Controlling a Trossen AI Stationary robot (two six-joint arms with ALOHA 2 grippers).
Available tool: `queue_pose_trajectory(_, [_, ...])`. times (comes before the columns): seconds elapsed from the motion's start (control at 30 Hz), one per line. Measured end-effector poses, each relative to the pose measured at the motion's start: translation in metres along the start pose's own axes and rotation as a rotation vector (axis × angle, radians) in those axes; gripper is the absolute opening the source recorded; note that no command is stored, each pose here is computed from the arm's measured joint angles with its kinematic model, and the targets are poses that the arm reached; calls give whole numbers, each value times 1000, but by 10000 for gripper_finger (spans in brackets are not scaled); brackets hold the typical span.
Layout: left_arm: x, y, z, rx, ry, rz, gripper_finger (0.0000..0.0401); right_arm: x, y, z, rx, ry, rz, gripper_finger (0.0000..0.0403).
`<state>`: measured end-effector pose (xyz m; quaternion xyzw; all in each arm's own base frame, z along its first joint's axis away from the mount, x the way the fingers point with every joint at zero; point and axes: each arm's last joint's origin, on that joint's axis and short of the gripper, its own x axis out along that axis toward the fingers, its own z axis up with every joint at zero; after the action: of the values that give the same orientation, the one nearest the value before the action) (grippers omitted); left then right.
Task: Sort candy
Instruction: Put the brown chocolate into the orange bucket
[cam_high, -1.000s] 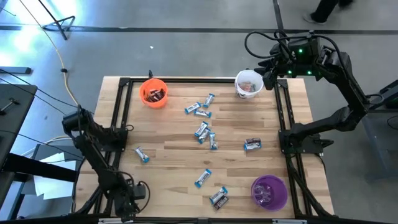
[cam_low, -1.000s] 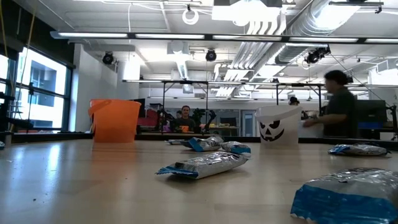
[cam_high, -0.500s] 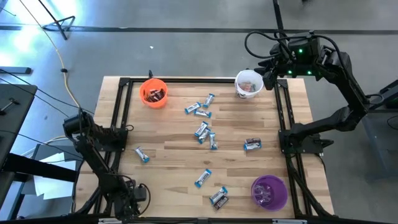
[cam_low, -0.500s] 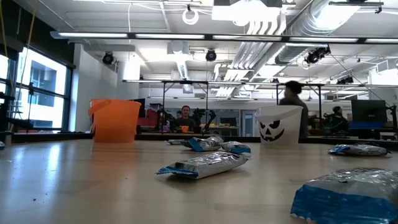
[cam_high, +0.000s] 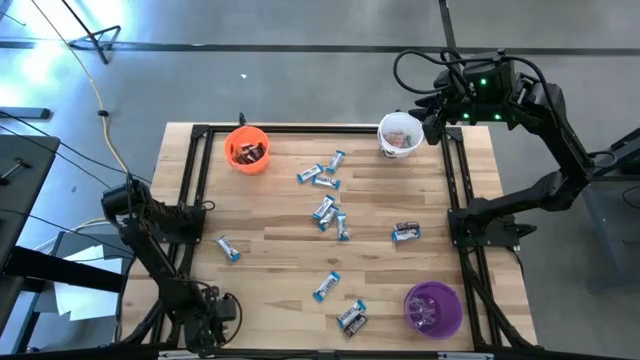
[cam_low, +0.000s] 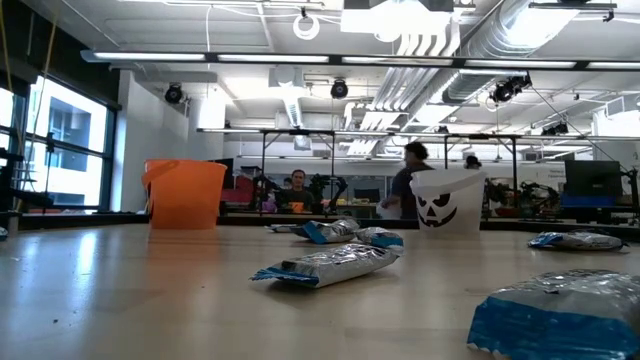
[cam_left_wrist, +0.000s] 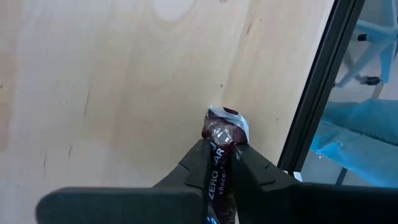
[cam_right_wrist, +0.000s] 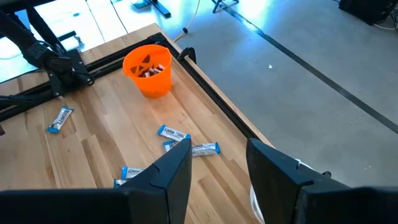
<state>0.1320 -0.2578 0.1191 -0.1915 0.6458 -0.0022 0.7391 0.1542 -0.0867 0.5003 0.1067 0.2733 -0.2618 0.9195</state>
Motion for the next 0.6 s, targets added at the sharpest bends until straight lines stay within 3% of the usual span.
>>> queue_pose_trajectory(0.33, [-18, 5, 1, -12, -22, -7, 27, 0, 0, 0, 0, 0, 0, 149])
queue_pose_trajectory(0.6, [-62, 9, 3, -16, -95, -79, 27, 0, 0, 0, 0, -1, 0, 149])
